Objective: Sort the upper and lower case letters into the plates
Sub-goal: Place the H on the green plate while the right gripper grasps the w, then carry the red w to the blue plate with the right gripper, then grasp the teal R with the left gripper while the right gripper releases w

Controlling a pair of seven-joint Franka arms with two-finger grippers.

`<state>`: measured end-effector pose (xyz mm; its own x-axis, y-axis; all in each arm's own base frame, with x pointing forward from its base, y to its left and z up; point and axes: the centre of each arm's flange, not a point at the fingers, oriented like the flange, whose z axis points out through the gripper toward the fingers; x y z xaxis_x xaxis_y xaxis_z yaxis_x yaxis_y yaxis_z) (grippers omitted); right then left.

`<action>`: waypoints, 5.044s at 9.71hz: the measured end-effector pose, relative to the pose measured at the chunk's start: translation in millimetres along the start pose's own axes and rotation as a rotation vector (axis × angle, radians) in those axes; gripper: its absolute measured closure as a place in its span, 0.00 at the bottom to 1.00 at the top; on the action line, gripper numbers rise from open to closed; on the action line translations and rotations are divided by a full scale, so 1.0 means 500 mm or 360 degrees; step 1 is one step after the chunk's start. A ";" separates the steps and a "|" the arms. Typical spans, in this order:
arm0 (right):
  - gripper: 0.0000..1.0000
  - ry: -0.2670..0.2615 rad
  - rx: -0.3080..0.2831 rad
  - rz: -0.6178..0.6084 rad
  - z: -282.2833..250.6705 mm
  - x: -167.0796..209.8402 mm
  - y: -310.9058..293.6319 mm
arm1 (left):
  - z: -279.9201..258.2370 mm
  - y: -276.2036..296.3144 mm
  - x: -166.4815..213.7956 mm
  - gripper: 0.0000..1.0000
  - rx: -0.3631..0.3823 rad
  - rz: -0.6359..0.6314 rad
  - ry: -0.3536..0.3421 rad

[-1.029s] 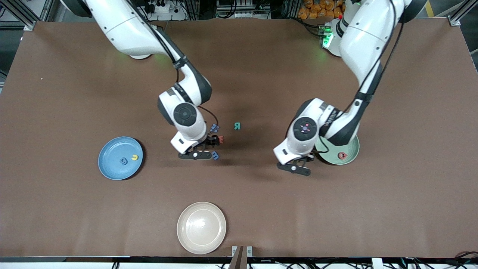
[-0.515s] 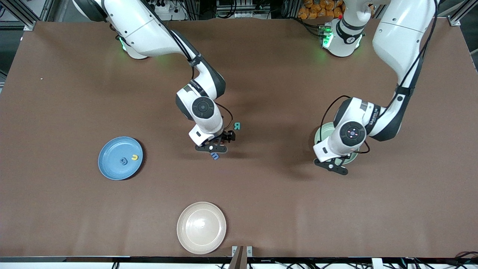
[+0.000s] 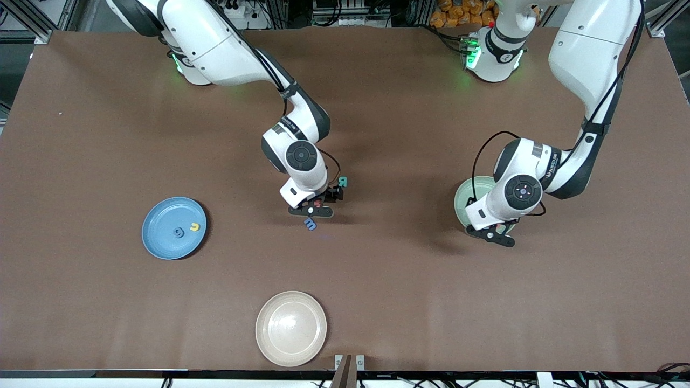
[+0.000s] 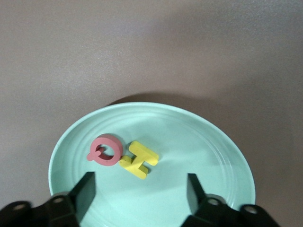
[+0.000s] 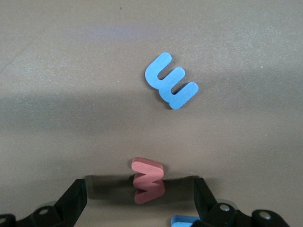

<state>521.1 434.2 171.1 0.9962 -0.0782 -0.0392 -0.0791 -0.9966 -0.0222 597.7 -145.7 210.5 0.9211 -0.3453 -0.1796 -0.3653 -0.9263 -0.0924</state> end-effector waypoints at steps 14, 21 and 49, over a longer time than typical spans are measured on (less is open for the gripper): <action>0.72 0.0029 -0.0032 -0.0019 -0.161 0.191 0.235 | -0.105 0.253 0.065 0.00 -0.0109 -0.0313 0.0171; 0.72 -0.0124 -0.0061 -0.0370 -0.198 0.268 0.655 | -0.110 0.655 0.067 0.00 -0.0173 -0.0378 0.0243; 0.00 -0.0172 -0.0023 -0.0680 -0.198 0.284 0.701 | -0.008 0.834 0.020 0.58 -0.0280 -0.0806 0.0179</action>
<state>638.4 71.3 256.6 0.9297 0.3431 -0.1339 0.3401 -0.9393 -0.0452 455.1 -536.0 173.9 0.9882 0.1452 -0.0484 0.1466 -0.9888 0.0268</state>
